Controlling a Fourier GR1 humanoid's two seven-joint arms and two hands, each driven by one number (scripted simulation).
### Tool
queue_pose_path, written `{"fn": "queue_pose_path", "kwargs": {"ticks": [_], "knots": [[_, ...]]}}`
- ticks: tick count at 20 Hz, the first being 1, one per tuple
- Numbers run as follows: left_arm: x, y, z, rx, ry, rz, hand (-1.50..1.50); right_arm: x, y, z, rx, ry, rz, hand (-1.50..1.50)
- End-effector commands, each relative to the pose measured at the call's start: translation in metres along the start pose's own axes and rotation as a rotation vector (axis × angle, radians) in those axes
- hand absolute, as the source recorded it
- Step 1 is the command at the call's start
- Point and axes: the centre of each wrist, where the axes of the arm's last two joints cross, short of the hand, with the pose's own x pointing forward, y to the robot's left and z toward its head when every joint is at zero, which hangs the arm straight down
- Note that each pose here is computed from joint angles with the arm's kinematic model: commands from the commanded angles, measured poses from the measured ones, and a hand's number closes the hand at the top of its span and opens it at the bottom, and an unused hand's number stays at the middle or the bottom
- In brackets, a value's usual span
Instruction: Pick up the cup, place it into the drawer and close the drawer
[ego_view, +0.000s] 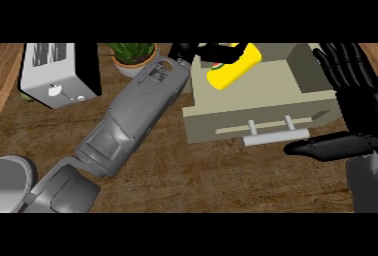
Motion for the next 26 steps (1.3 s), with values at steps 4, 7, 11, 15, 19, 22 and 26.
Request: {"fn": "queue_pose_path", "kwargs": {"ticks": [4,7,11,15,19,22,26], "knots": [[-0.023,-0.004,0.010,-0.090,0.075,-0.063,1.50,-0.003,0.006,-0.014,0.043,-0.017,-0.022,-1.50],[-0.032,-0.002,0.013,-0.060,0.059,-0.030,-1.50,0.010,0.010,-0.023,0.076,-0.048,-0.022,-1.50],[-0.034,-0.003,0.018,-0.027,0.029,0.108,-1.50,0.007,0.034,-0.025,0.227,-0.057,-0.140,-1.50],[-0.021,-0.005,0.015,-0.028,-0.079,0.243,-1.50,0.002,0.052,-0.024,0.422,-0.068,-0.206,1.50],[-0.016,-0.002,0.013,0.037,-0.150,0.326,-1.50,0.002,0.050,-0.018,0.597,0.017,-0.177,1.50],[-0.014,-0.002,0.011,0.077,-0.143,0.336,-1.50,0.006,0.039,-0.012,0.736,0.132,0.015,1.50],[-0.012,-0.001,0.008,0.113,-0.147,0.310,-1.50,0.004,0.038,-0.002,0.747,0.230,0.171,-1.50]]}}
